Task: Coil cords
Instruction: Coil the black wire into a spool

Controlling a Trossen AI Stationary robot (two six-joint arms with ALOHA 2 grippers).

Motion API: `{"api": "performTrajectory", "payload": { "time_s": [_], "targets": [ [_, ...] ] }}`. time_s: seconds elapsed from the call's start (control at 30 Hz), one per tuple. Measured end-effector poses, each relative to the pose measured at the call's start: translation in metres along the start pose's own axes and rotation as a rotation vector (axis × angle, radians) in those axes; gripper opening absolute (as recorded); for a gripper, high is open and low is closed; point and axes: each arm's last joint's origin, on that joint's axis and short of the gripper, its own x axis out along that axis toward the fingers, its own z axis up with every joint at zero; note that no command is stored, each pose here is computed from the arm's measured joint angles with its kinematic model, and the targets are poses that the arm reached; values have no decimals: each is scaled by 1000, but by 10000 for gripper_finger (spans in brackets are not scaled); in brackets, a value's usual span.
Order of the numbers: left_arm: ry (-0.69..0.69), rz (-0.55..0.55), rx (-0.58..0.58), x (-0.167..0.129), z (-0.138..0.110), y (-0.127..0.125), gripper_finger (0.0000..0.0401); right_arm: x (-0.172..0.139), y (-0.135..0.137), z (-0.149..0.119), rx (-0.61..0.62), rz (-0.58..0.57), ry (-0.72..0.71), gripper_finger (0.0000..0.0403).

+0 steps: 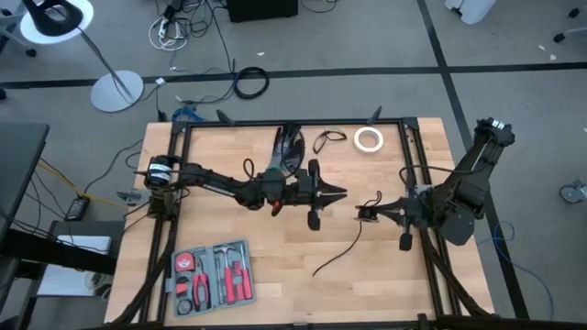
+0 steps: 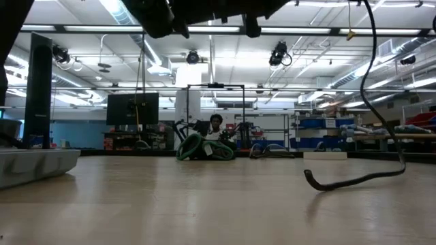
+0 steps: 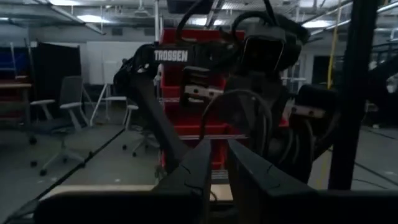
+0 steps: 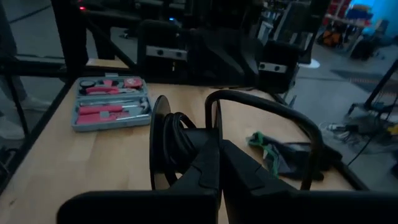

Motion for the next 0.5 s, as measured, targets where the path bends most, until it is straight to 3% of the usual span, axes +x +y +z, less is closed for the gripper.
{"api": "performTrajectory", "payload": {
  "time_s": [0.27, 0.5],
  "targets": [
    [-36, -19, 65, -1, 12, -12, 70, 13, 10, 4, -95, -39, -19, 0],
    [-38, -47, 97, -1, 13, -21, 91, 22, 15, 0, -86, -32, -95, 0]
  ]
}}
